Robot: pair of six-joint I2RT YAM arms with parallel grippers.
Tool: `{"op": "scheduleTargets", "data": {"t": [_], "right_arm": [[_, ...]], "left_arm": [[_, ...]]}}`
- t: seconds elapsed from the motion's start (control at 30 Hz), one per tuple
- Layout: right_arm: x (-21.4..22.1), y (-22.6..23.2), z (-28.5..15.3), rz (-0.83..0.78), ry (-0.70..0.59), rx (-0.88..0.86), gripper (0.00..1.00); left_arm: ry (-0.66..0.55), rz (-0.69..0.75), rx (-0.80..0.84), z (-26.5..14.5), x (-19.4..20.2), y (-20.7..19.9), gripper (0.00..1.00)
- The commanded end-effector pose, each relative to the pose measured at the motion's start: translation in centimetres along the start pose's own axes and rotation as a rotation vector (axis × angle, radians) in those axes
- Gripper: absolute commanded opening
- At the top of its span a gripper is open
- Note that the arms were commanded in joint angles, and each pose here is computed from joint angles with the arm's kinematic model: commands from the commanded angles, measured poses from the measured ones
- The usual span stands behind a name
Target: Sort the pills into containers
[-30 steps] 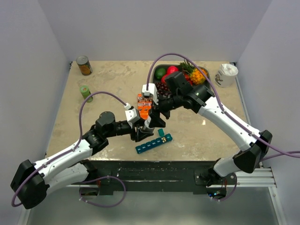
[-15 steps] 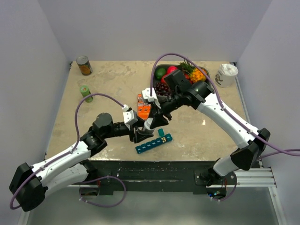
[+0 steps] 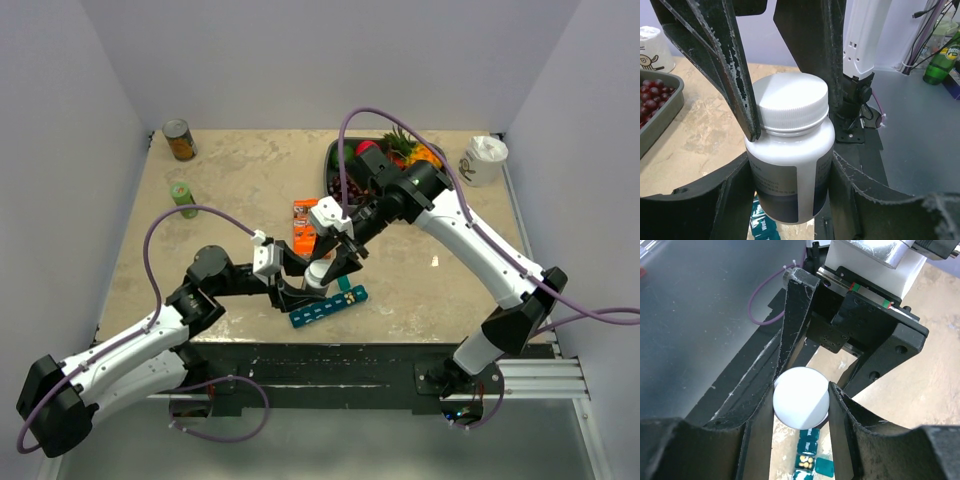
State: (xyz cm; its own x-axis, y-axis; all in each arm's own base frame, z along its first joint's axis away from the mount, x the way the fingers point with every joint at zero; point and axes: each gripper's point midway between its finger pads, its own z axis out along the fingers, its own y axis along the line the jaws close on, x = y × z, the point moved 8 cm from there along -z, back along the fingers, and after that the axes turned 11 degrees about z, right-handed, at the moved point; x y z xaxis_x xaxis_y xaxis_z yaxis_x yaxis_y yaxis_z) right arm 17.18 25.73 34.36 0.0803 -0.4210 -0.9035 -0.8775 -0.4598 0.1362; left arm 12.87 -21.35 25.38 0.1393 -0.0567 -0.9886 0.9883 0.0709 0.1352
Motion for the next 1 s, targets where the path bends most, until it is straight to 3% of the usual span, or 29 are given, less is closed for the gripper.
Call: {"op": "scheduleTargets", "data": {"t": [0.0,0.1,0.23,0.47,0.7,0.73,0.8,0.97], "right_arm": [[0.6,0.6,0.3,0.093,0.016,-0.001,0.16],[1.4,0.5,0.6,0.126,0.018,-0.004,0.16],[1.8,-1.1,0.9,0.235,0.014,0.118,0.16],[3.3,-2.7,1.1,0.376,0.034,0.305,0.28],[1.4,-2.1,0.2,0.346,0.011,0.296,0.67],[1.1,-1.6,-0.2,0.341,0.017,0.282,0.83],[-0.7,-1.3,-1.7,0.307,-0.029,0.266,0.97],[-2.9,-0.5,-4.3,0.258,-0.05,0.339,0.99]], "left_arm": [[-0.08,0.103,0.023,0.0,-1.9,0.0,0.0],[-0.093,0.114,-0.003,0.0,-2.3,0.2,0.0],[-0.124,0.121,-0.075,-0.2,-2.6,0.7,0.0],[-0.149,0.09,-0.231,-0.7,-2.4,1.6,0.0],[-0.092,0.016,-0.243,-0.3,-0.5,1.9,0.0],[-0.066,0.002,-0.236,-0.3,0.2,1.8,0.0],[-0.044,-0.003,-0.237,-0.5,0.8,1.6,0.0],[-0.023,-0.022,-0.224,-0.8,1.2,1.2,0.0]]}}
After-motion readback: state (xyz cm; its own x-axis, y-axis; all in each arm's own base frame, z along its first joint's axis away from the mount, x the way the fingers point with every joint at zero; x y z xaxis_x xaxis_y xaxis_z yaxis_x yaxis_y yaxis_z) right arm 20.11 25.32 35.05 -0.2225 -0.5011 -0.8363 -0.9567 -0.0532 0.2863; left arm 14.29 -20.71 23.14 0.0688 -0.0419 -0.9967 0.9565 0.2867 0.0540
